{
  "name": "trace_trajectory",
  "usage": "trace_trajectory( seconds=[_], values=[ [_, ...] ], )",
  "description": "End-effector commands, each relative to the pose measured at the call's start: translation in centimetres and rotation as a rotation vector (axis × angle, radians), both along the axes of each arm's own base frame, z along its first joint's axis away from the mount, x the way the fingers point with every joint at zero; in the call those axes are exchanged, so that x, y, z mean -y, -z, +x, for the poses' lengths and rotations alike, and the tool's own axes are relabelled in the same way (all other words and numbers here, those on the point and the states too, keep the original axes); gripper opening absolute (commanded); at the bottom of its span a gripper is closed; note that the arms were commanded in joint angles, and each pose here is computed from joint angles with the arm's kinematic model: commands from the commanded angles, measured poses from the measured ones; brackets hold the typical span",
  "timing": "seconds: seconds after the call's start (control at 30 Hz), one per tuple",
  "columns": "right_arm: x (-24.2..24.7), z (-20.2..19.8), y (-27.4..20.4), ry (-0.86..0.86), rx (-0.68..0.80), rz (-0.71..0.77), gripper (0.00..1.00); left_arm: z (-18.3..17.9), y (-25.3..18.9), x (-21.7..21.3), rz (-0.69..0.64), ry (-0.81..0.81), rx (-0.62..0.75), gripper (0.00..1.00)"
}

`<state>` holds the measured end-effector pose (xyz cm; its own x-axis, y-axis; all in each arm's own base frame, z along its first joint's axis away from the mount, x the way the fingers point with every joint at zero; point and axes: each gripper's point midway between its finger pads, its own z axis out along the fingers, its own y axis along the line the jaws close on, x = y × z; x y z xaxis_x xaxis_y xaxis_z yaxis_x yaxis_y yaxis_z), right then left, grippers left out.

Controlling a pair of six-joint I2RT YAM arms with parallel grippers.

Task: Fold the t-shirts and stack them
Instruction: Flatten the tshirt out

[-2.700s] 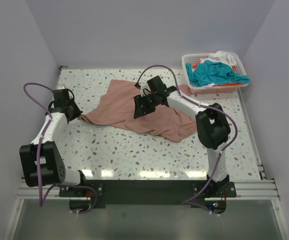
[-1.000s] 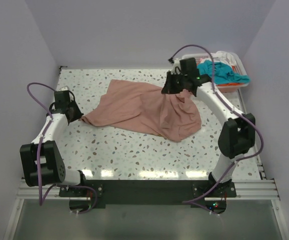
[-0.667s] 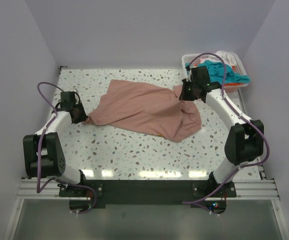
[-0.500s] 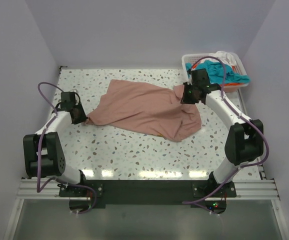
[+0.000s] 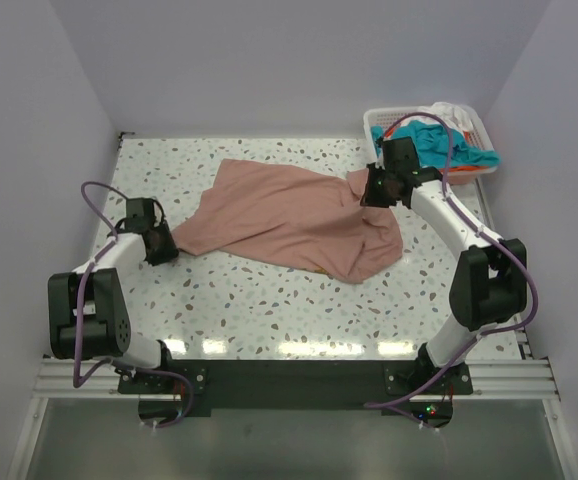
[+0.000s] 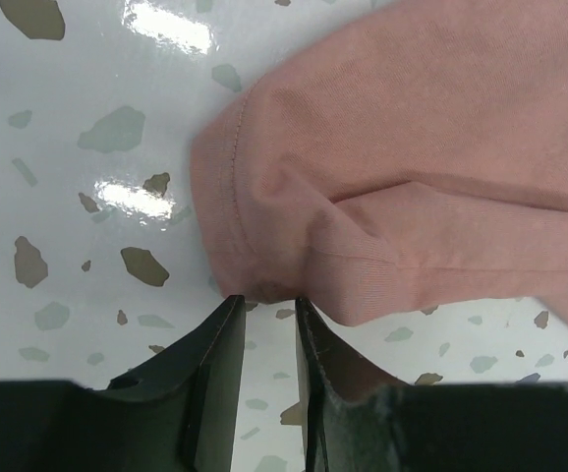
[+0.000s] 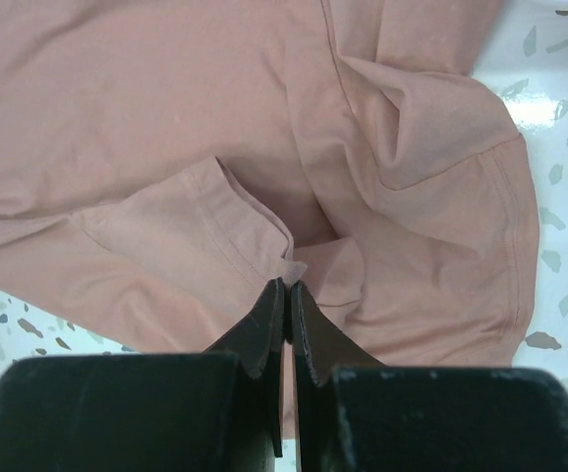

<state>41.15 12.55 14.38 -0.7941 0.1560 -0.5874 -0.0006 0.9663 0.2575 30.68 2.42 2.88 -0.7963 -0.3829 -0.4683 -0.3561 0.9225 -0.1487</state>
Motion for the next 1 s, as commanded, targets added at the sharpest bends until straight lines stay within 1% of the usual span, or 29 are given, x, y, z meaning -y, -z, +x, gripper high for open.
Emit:
trace_trajectory(
  seconds=[0.0,0.13,0.2,0.23,0.43,0.5,0.7,0.83,0.97],
  values=[
    [-0.3,0.7,-0.7,0.009,0.03,0.029,0.0,0.6,-0.9,0.6,-0.029,-0.003,0.05,0.32],
    [-0.3,0.7,-0.6,0.01,0.029,0.034,0.0,0.0,-0.9,0.1,-0.005,-0.032,0.029,0.32],
    [-0.4,0.7,-0.5,0.011,0.027,0.035,0.0,-0.4,-0.9,-0.9,0.042,-0.069,0.021,0.32],
    [-0.5,0.8,-0.6,0.009,0.03,0.04,0.0,-0.6,-0.8,-1.0,0.045,-0.083,0.018,0.32],
    [-0.7,1.0,-0.6,0.004,0.028,0.046,0.0,-0.5,-1.1,-1.9,0.072,-0.153,0.026,0.41],
    [-0.7,1.2,-0.7,0.003,0.031,0.048,0.0,-0.3,-1.1,-2.1,0.074,-0.163,0.03,0.41],
    [-0.9,1.5,-1.0,-0.006,0.035,0.046,0.0,-0.2,-0.8,-2.1,0.059,-0.178,0.032,0.4],
    [-0.8,1.7,-0.9,-0.007,0.035,0.041,0.0,0.1,-2.2,-1.3,0.013,-0.157,0.12,0.4],
    [-0.9,1.8,-0.8,-0.015,0.03,0.04,0.0,-0.3,-2.6,-1.8,0.002,-0.183,0.133,0.41]
  ],
)
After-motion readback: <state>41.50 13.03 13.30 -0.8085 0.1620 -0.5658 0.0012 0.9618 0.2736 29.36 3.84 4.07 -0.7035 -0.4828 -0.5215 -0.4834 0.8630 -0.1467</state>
